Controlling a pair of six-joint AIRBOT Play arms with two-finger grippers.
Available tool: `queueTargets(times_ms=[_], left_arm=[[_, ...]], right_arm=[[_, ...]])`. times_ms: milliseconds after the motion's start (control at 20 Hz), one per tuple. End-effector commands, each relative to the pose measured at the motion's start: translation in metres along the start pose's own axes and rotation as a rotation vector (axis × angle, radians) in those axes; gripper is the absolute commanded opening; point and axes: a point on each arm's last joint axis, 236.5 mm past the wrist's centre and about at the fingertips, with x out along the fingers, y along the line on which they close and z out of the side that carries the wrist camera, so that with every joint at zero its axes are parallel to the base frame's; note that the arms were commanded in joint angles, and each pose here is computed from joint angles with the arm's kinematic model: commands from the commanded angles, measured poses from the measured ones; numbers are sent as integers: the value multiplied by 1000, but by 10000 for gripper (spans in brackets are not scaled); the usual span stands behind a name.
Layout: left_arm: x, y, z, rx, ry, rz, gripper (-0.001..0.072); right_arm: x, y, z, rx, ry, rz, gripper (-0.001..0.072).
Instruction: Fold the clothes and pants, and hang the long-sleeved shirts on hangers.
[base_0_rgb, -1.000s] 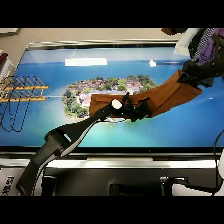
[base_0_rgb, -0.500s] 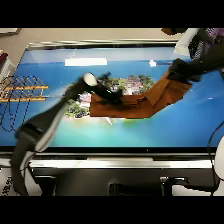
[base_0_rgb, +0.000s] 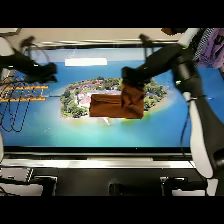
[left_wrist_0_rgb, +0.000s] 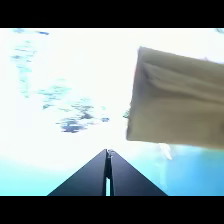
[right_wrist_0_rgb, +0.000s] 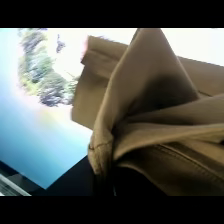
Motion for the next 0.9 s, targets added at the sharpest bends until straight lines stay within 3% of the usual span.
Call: queueTargets(times_ms=[0,300,400,500,700,850], left_arm=[[-31,41,9,-66,-56,51,12],[-27,45,12,-53,-58,54,12],[-26,46,12,-53,-55,55,12],[-24,46,12,-54,-52,56,12],[-21,46,12,-55,-45,56,12],[-21,46,12,-55,-44,56,12]], right_arm=[[51,36,-11,-18,13,45,30],[100,37,-18,31,35,65,55],[101,45,-11,49,8,101,226],[97,59,-5,68,-18,148,469],[53,84,19,33,-91,226,499],[-12,45,56,93,-184,183,500]])
